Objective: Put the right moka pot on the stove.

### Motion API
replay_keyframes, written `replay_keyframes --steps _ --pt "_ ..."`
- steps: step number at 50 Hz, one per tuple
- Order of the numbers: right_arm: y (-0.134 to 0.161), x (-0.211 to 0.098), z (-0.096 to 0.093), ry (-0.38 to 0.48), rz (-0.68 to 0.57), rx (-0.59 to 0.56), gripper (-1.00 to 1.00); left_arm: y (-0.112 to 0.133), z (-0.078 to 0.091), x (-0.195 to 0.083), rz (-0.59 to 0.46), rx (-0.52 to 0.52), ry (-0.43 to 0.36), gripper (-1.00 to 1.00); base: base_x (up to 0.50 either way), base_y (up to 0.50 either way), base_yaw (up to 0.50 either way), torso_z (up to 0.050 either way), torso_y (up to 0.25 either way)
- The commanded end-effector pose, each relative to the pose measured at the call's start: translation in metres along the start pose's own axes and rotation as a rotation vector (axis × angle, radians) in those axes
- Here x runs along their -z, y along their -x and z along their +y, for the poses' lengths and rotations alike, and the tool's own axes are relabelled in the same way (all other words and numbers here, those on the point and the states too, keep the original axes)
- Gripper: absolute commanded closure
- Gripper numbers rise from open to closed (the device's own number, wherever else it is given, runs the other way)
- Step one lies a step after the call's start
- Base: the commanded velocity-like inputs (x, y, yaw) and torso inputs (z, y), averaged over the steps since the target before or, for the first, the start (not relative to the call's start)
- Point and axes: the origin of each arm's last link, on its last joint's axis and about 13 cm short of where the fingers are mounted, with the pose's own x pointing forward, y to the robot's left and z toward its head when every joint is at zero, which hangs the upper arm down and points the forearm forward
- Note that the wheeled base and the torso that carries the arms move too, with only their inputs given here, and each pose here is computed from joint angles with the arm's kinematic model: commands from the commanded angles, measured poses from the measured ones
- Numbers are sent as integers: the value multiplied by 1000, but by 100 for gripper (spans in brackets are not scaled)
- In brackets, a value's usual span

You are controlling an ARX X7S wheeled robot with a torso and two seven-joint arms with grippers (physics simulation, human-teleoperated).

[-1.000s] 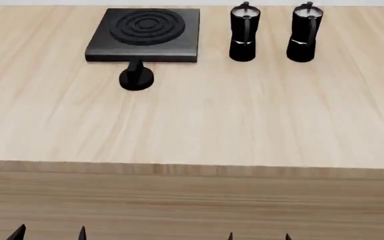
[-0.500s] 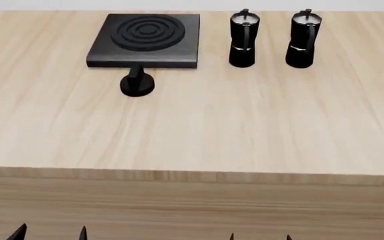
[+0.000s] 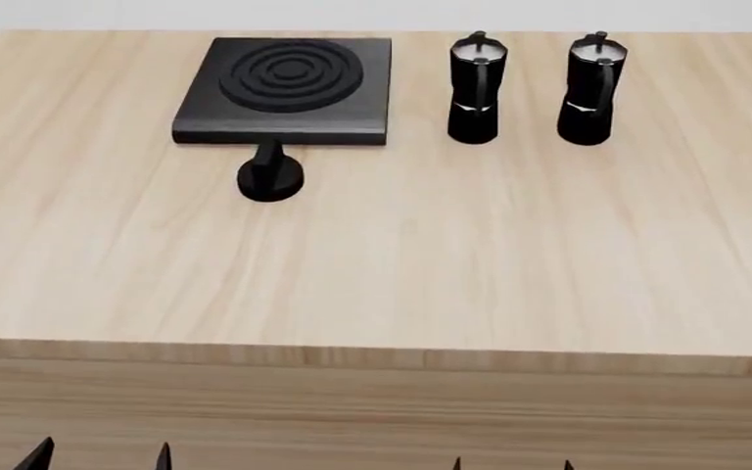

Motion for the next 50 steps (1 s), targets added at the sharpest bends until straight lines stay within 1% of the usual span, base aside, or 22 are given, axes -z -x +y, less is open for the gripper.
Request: replay_keyframes --steps 1,6,7,9,10,11,13,15,17,19,21,25,32,50 --pt "0 1 0 1 -1 1 -100 1 0 0 -9 14 10 -100 0 0 0 45 37" --pt "0 0 0 4 -1 2 -100 1 0 0 -10 8 8 -100 0 0 0 49 52" --pt "0 0 0 3 -4 0 -100 1 0 -1 -14 29 16 -100 0 0 0 50 53" --pt "1 0 0 6 -5 -2 -100 1 0 -1 -11 11 14 -100 0 0 0 50 52" --pt "1 1 0 7 -4 -1 -100 -1 0 0 -5 -24 5 -100 0 0 0 50 51" --pt "1 1 0 7 -4 -1 -100 -1 0 0 -1 -28 -14 -100 0 0 0 0 0" --pt "0 0 0 6 -2 2 -100 1 1 -2 -22 -4 21 -100 0 0 0 0 0" --pt "1 0 0 6 -3 2 -100 0 0 -2 -11 -10 17 -100 0 0 0 0 0" --pt "0 0 0 6 -4 2 -100 -1 0 0 -4 -31 -6 -100 0 0 0 0 0" --pt "0 0 0 6 -6 2 -100 -1 0 -1 -11 -25 -5 -100 0 0 0 0 0" --pt "0 0 0 5 -1 2 -100 0 1 -2 -36 -14 22 -100 0 0 0 0 0" --pt "0 0 0 10 8 8 -100 0 0 -1 -27 -13 9 -100 0 0 0 0 0" --pt "0 -1 0 13 11 7 -100 0 1 -1 -18 -8 9 -100 0 0 0 0 0" --pt "-1 0 1 7 10 5 -100 -1 1 0 -3 -17 0 -100 192 0 0 0 0"
